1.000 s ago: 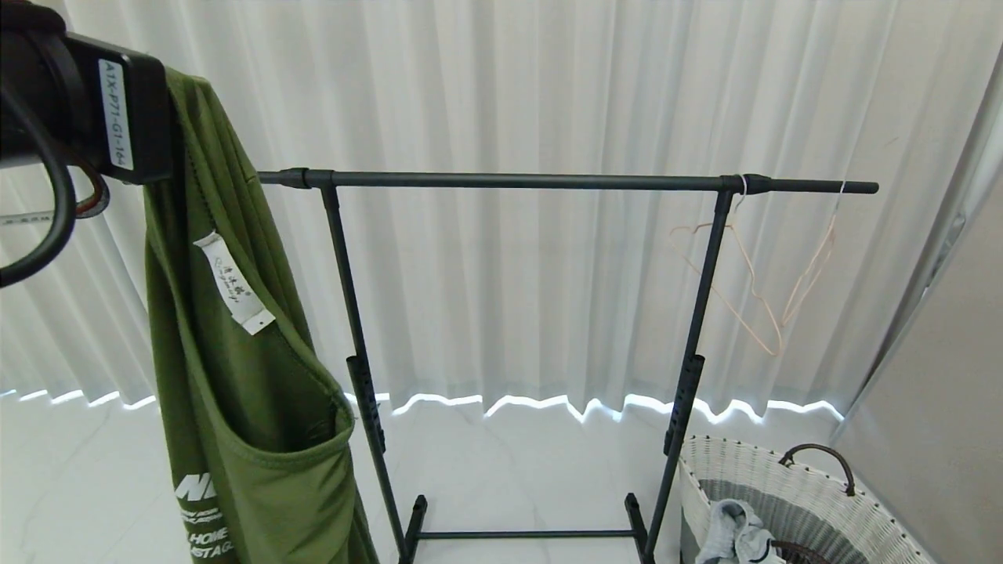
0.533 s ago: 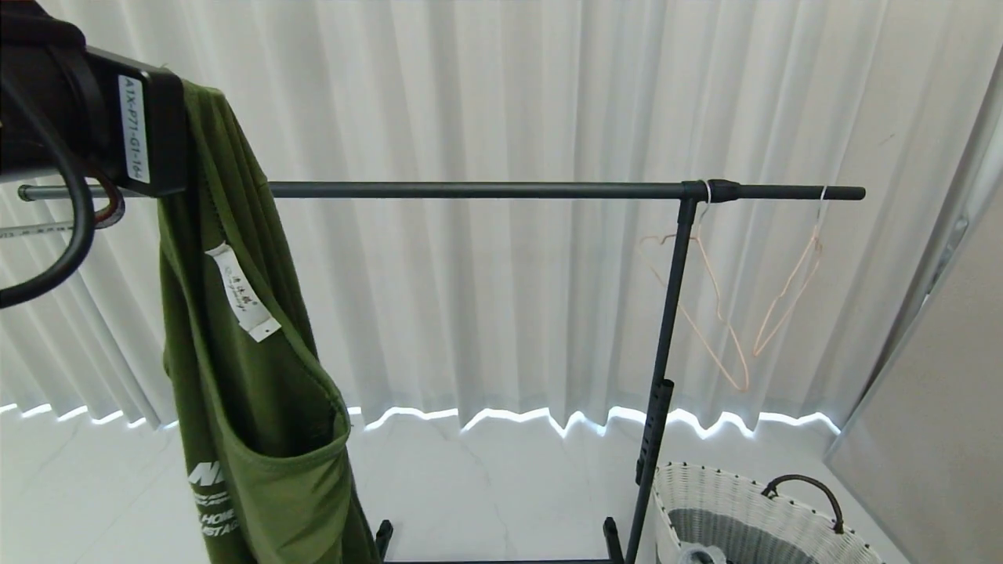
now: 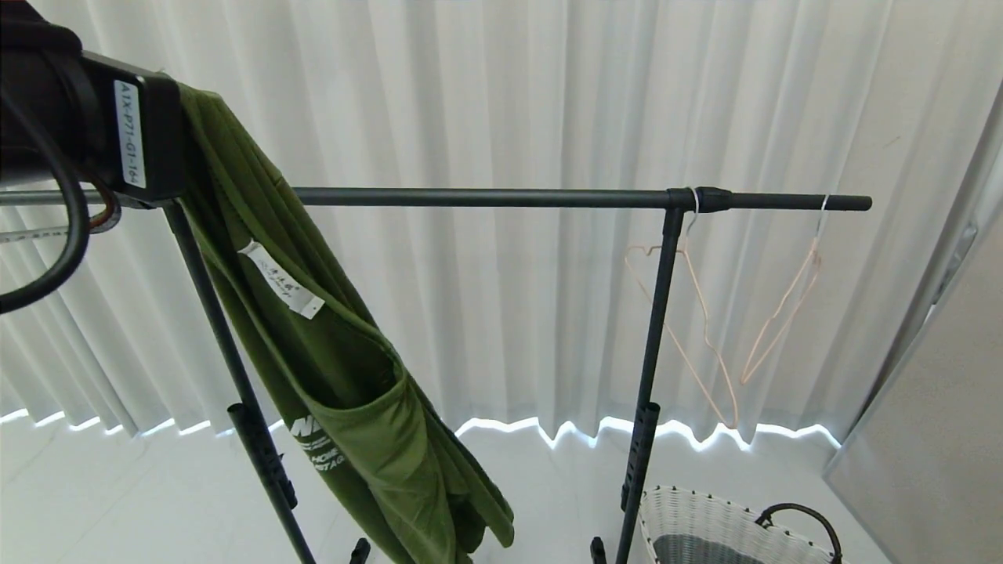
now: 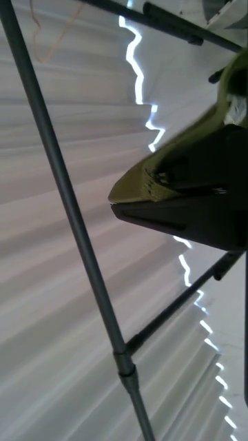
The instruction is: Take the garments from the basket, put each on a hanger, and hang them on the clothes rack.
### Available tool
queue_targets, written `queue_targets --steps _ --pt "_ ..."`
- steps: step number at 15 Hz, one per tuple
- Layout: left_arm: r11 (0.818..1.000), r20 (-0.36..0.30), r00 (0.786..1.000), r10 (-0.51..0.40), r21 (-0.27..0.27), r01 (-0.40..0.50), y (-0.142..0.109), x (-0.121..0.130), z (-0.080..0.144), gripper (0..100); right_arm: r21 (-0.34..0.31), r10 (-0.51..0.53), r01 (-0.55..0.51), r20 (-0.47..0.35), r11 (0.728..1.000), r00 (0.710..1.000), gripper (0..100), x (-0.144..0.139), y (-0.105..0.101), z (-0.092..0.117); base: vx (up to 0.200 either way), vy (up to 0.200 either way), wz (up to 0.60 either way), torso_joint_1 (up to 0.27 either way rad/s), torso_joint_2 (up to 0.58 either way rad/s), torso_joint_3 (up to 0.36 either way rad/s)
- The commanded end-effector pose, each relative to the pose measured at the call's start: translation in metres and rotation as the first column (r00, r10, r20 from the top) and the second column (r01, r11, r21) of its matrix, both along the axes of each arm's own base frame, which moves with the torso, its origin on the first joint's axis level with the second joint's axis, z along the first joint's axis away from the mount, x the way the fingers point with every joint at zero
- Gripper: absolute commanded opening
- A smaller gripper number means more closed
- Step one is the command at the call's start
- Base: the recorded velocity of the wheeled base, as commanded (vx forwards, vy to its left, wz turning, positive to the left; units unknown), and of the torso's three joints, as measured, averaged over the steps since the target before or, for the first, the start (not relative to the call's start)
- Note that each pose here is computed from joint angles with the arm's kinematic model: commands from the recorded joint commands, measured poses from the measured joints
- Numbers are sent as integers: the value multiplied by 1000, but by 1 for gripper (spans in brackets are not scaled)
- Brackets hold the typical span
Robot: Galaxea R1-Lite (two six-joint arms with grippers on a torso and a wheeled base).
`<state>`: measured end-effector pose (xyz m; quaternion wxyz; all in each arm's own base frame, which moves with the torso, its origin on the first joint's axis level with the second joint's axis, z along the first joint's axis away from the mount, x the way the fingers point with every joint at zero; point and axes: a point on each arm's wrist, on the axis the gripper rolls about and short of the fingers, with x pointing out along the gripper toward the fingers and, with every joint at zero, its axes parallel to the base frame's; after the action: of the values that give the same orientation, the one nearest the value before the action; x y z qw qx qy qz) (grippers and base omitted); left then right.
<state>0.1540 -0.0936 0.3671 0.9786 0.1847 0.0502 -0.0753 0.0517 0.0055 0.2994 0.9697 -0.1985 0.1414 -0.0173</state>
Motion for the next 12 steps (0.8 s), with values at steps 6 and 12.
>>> queue_targets --steps 6,12 --pt "1000 -1 1000 2 5 -2 0 0 0 0 -13 -5 5 -42 1000 999 100 3 1 -11 33 0 0 0 1 -1" --pt "1000 0 1000 2 4 -2 0 0 0 0 -18 -6 5 -71 1000 997 100 10 2 -15 200 0 0 3 2 3"
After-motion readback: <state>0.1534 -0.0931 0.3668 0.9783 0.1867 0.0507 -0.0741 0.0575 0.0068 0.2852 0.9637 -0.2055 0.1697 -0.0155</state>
